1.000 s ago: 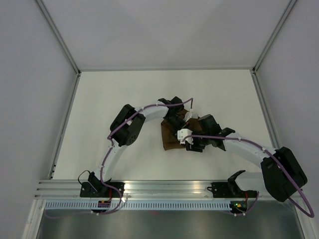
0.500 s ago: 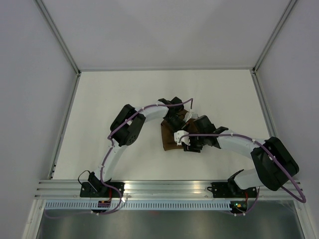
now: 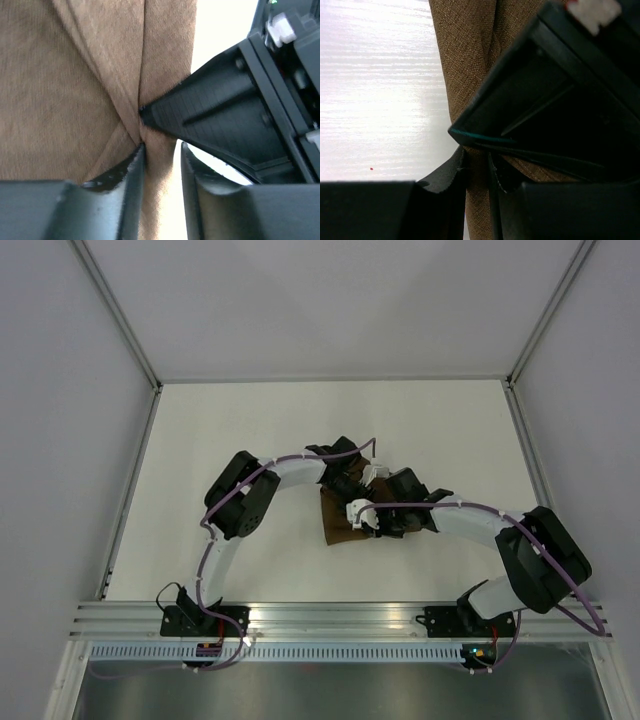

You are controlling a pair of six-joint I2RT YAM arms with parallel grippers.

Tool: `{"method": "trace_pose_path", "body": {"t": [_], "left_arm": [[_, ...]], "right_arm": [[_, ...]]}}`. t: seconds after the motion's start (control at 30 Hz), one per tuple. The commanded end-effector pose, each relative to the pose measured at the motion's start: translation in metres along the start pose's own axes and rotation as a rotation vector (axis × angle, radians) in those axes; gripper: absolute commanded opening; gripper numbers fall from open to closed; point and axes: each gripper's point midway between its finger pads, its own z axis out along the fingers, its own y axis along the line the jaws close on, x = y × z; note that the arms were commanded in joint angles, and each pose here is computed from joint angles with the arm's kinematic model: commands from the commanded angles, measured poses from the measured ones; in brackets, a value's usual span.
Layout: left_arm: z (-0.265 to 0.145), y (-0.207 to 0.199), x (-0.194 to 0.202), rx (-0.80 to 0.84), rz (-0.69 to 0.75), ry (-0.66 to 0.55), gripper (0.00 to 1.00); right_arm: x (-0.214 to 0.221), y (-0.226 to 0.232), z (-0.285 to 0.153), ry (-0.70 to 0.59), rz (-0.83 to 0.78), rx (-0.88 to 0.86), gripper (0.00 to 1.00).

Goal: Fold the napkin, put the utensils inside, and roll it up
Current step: Roll the napkin with the utensil

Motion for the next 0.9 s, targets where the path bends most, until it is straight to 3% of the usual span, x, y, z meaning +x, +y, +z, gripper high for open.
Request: {"method": "trace_pose_path", "body": {"t": [0.0, 0.13, 0.27, 0.37, 0.4, 0.43, 0.6, 0.63, 0.73, 0.77, 0.87], "left_arm": [[-0.025, 0.005, -0.033, -0.153, 0.021, -0.171, 0.41], [-0.049, 0.004, -0.052, -0.228, 0.023, -0.284, 0.42], [-0.089, 0.034, -0.067, -0.492, -0.058, -0.441, 0.41], [-0.135, 0.046, -0.076, -0.647, -0.139, -0.636, 0.40], [-0.159, 0.029, -0.091, -0.663, -0.104, -0.755, 0.40], [-0.166, 0.039, -0.079, -0.728, -0.122, -0.793, 0.39], [-0.215, 0.012, -0.075, -0.845, -0.023, -1.072, 0.25], [-0.228, 0.004, -0.069, -0.871, 0.006, -1.143, 0.27], [-0.237, -0.007, -0.053, -0.994, 0.098, -1.196, 0.31], [-0.250, -0.027, -0.058, -1.017, 0.178, -1.258, 0.35], [-0.245, -0.064, -0.052, -1.048, 0.320, -1.300, 0.45]], "right_arm": [[0.023, 0.024, 0.006, 0.063, 0.063, -0.112, 0.02], [0.023, 0.027, 0.008, 0.055, 0.088, -0.158, 0.00], [0.027, 0.034, 0.011, 0.060, 0.124, -0.224, 0.00], [0.028, 0.035, 0.009, 0.059, 0.157, -0.274, 0.00], [0.027, 0.029, 0.008, 0.052, 0.154, -0.274, 0.01], [0.030, 0.032, 0.011, 0.060, 0.169, -0.297, 0.00], [0.032, 0.027, 0.009, 0.071, 0.217, -0.357, 0.00], [0.036, 0.032, 0.010, 0.085, 0.232, -0.388, 0.00], [0.038, 0.027, 0.012, 0.091, 0.252, -0.399, 0.00], [0.039, 0.027, 0.012, 0.094, 0.259, -0.403, 0.01], [0.043, 0.023, 0.014, 0.109, 0.276, -0.409, 0.00]]}}
